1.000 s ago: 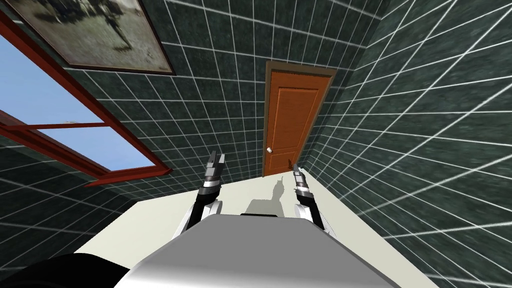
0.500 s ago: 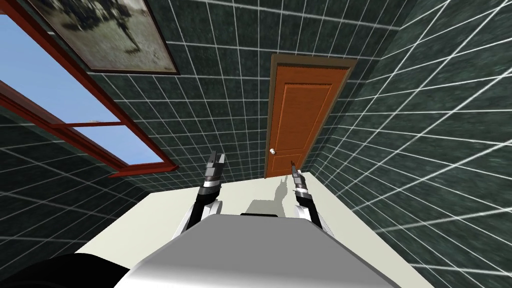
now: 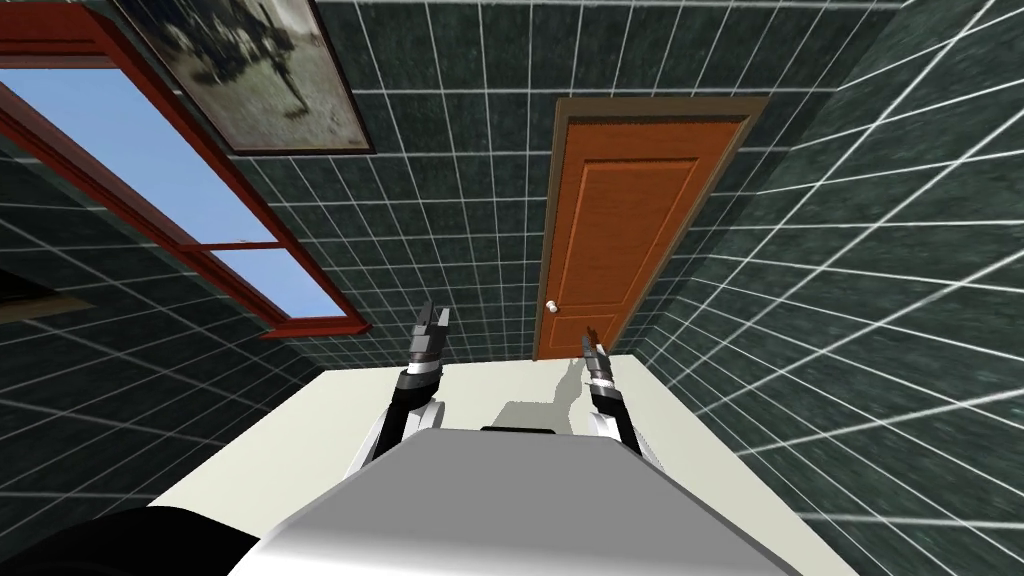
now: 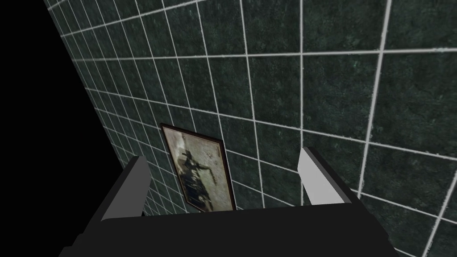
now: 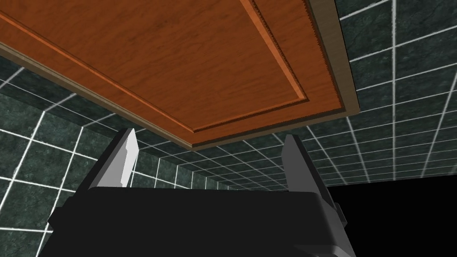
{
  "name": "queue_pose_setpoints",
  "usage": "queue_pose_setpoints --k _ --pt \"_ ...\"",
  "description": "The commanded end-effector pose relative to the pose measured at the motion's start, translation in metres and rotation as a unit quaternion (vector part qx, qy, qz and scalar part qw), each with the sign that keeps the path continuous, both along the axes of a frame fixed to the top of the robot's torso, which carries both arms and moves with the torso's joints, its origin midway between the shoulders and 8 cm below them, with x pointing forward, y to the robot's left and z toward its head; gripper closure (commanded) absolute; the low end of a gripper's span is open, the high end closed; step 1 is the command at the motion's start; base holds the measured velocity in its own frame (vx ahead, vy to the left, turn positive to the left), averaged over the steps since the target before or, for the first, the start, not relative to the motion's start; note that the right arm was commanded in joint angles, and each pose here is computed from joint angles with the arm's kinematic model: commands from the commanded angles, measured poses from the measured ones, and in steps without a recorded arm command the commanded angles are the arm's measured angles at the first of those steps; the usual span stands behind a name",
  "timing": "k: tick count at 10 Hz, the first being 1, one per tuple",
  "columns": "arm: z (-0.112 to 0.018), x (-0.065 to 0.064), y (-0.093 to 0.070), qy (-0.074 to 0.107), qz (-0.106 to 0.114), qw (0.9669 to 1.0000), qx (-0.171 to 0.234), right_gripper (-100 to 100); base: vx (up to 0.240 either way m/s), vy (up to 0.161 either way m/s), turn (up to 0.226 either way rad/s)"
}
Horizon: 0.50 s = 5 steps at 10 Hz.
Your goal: Pull the door open
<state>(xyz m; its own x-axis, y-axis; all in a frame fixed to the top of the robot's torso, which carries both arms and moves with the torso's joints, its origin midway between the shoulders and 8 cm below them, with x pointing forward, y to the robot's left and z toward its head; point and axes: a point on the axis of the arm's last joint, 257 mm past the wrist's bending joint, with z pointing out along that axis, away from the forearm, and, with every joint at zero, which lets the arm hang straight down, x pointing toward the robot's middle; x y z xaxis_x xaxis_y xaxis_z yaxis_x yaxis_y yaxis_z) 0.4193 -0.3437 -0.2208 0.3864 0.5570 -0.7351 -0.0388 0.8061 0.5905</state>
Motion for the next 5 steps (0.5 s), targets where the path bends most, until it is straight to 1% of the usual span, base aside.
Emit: queue_pose_setpoints --k 1,4,5 --pt "-0.010 0.001 -0.002 0.012 -0.009 0.9998 -0.015 -100 0.064 -0.040 0.089" --pt "-0.033 0.002 -0.007 0.041 -0.027 0.9977 -0.046 -100 0.077 -0.055 0.174" --pt "-0.040 0.002 -0.009 0.051 -0.032 0.9966 -0.056 -100 0.067 -0.074 0.241"
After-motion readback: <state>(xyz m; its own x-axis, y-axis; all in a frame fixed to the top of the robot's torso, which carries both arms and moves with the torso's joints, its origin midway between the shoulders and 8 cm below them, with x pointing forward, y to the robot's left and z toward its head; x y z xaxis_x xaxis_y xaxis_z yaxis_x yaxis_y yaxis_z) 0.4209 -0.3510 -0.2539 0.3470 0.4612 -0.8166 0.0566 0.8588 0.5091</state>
